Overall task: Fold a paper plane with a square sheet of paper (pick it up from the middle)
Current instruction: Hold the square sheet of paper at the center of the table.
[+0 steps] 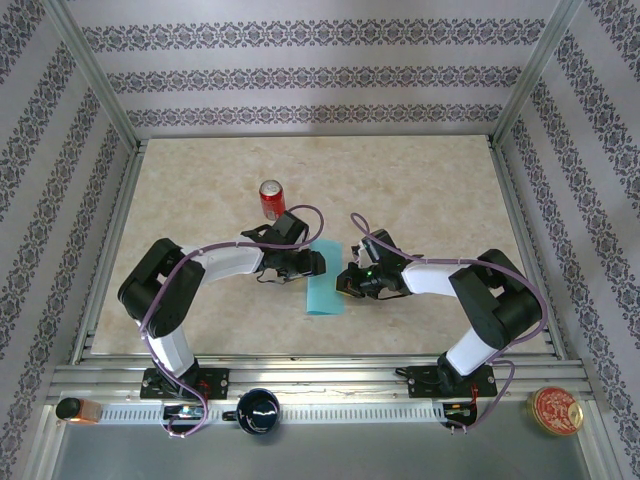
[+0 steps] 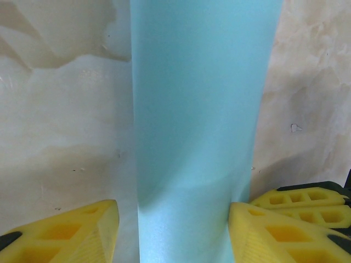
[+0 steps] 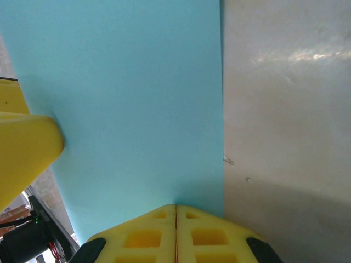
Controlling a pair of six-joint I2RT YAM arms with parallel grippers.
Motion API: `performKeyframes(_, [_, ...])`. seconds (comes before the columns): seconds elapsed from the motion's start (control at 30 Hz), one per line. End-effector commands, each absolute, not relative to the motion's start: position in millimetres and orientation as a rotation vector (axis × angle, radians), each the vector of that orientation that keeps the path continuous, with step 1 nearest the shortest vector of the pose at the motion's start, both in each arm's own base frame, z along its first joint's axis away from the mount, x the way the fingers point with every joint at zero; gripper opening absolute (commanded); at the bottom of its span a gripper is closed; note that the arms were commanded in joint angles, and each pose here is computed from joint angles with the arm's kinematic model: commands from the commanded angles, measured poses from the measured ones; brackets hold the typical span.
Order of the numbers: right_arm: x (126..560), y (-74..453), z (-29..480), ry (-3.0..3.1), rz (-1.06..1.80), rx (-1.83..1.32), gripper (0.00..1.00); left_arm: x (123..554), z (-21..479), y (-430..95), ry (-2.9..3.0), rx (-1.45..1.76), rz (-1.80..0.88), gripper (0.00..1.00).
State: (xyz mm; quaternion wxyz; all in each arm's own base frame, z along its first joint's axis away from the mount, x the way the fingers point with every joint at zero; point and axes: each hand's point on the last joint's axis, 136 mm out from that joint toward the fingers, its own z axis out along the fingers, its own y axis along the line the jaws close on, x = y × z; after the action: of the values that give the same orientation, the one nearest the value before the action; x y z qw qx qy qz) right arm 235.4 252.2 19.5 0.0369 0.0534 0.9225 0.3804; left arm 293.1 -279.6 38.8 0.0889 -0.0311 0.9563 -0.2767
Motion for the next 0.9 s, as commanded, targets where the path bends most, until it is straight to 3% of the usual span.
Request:
performKeyframes(0.0, [235.9,255.6,16.5,2.838,1.152,0.162,0.09,290.4,47.9,-283.5,2.821,-0.087,-0.869,0.57])
performKeyframes(0.57, [235.9,257.3,15.8,2.837,1.154,0.162,0.09,284.9,36.5,-286.6,2.857,-0.073,-0.843,0.59])
performKeyframes(0.87, [239.8,262.5,31.5,2.787,1.204,0.137,0.12,283.4,21.5,-271.3,2.915,-0.055,-0.687,0.52])
